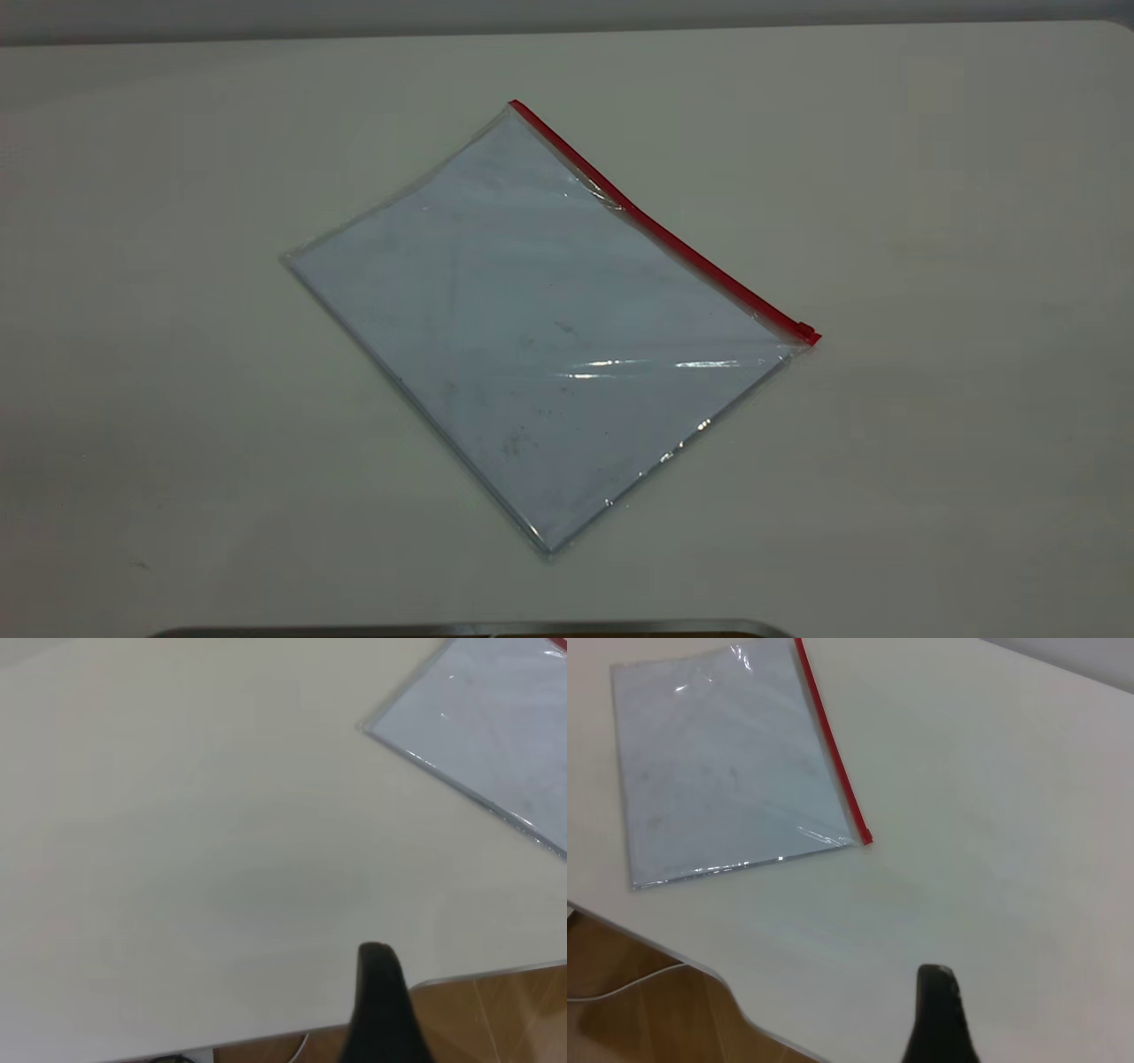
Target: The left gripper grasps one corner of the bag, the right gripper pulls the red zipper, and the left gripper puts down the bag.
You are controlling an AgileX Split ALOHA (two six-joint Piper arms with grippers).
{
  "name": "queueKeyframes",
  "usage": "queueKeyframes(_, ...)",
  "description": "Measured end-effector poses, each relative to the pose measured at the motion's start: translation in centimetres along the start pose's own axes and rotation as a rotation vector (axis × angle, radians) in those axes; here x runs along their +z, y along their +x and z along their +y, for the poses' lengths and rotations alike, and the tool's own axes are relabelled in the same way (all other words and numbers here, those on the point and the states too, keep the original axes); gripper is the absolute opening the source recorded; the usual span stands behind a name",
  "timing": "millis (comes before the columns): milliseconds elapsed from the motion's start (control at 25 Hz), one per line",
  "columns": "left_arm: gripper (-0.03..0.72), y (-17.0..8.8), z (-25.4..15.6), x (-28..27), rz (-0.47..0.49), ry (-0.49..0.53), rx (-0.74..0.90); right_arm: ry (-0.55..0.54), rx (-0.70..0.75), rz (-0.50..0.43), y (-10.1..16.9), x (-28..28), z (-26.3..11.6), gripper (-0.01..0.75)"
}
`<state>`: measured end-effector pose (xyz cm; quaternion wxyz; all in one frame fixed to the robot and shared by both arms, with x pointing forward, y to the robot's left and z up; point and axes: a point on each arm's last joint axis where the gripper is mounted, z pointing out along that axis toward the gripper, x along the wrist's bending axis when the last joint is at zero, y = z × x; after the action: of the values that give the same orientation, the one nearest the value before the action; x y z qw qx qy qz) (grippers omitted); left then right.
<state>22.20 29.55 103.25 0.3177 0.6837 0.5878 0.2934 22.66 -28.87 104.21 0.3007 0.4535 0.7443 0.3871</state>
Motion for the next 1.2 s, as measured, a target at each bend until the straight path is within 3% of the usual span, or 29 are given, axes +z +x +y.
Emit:
queueKeyframes(360,0.590,-0.01,0.00,0.00,-0.001,0.000,-0.003,0.001,0.003,-0.005,0.00,0.01,0.00,0.579)
queueKeyframes(760,0.590,-0.01,0.00,0.00,-0.001,0.000,-0.003,0.025,0.135,-0.221,0.11,0.35,0.23,0.579)
queueKeyframes(1200,0.590,-0.01,0.00,0.00,-0.001,0.000,-0.003,0.032,0.204,-0.294,-0.30,0.27,0.10,0.579)
